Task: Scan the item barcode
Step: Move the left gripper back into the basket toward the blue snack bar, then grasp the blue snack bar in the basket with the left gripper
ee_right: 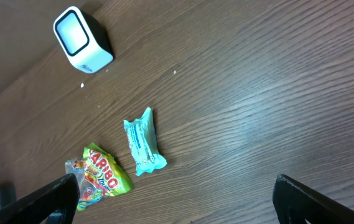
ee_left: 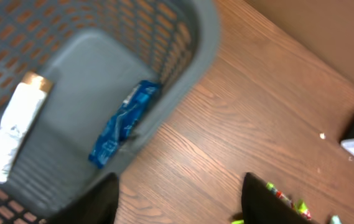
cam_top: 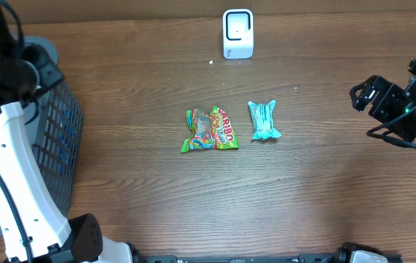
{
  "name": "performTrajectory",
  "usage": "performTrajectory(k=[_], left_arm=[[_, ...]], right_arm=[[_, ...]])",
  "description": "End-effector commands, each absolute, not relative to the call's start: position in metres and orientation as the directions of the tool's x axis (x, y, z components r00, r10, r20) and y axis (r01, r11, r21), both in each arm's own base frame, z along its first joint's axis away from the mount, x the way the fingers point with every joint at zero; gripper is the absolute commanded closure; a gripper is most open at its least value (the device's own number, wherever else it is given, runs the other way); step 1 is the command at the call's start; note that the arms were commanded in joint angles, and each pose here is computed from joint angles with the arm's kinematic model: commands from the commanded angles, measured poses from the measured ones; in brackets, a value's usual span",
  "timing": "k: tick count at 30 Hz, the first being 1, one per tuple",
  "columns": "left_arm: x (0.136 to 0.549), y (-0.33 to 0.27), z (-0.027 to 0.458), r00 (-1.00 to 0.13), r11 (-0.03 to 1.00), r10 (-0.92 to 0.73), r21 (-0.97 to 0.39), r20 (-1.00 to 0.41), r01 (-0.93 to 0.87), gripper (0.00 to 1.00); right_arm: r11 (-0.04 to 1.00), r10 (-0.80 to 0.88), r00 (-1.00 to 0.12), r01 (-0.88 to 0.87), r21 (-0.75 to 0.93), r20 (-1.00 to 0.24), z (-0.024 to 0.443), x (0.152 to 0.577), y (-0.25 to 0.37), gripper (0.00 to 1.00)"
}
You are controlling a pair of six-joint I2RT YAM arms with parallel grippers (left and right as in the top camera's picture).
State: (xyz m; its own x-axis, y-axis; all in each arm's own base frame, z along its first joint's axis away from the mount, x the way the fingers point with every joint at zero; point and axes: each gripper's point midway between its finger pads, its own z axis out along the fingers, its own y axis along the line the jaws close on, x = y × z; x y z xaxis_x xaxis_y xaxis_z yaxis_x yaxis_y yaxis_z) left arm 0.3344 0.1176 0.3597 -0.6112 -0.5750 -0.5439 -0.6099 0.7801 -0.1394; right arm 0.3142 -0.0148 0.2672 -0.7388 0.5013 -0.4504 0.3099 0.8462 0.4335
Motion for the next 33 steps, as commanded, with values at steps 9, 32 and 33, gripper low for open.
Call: performTrajectory(k=[9, 32, 33], left_arm=[[0.312, 0.191, 0.34, -0.601, 0.724, -0.614, -0.062, -0.512, -0.687, 0.08], [0.338, 0.234, 0.11, -0.685, 0.684, -0.728, -0.12, -0.042, -0.72, 0.22], [0.339, 0.232, 0.104, -0.69, 0.688, -0.723, -0.133, -0.039, -0.714, 0.22]], right_arm=[[0.851, 0.491, -0.733, 0.288, 0.439, -0.471, 0.276, 0.317, -0.012, 0.0], [0.851, 0.492, -0.732, 0.288, 0.44, -0.471, 0.276, 0.317, -0.012, 0.0], [0.851, 0.492, -0.732, 0.288, 0.44, -0.472, 0.276, 0.317, -0.012, 0.0]])
